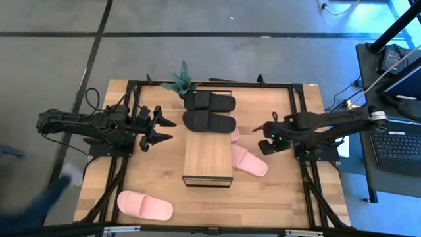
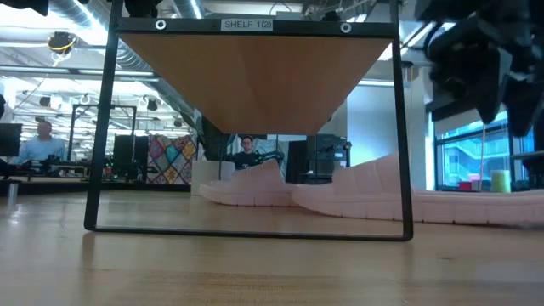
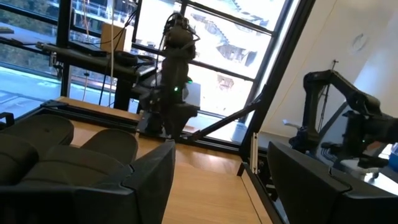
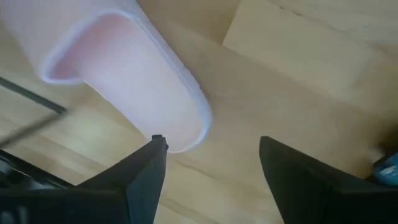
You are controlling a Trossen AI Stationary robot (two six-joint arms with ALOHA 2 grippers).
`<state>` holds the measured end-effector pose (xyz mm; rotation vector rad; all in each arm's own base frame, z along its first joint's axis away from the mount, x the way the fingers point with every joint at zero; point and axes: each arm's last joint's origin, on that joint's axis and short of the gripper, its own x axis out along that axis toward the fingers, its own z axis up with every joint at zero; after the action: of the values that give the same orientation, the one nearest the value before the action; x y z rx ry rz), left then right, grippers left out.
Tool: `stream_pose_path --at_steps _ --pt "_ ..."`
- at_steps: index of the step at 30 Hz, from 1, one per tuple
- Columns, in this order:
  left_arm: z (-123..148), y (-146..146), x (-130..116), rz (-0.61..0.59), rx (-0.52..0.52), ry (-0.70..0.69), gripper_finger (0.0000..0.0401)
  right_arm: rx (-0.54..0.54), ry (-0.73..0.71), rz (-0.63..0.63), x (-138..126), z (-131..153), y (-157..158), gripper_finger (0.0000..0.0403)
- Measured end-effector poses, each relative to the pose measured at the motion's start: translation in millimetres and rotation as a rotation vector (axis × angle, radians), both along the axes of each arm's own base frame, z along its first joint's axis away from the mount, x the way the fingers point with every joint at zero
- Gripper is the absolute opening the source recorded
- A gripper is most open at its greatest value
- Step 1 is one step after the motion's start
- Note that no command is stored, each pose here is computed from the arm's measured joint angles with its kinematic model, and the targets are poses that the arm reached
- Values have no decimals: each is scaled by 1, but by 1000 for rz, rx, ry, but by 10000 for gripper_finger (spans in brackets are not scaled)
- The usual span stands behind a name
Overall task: Pick and place slides into the shelf
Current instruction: Put the pink slide under the shelf
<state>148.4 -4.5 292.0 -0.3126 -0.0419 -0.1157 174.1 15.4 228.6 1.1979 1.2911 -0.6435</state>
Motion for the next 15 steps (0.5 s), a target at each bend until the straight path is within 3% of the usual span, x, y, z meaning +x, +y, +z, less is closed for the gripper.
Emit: stream_pose_path --at_steps 4,9,15 --pt "0 0 0 -1 -21 3 245 -29 -51 -111 -10 10 16 256" --pt "0 0 0 -2 -22 3 245 -4 -149 -134 -7 15 38 256" --pt "0 0 0 -1 -22 4 245 -8 -47 -190 -8 4 61 256"
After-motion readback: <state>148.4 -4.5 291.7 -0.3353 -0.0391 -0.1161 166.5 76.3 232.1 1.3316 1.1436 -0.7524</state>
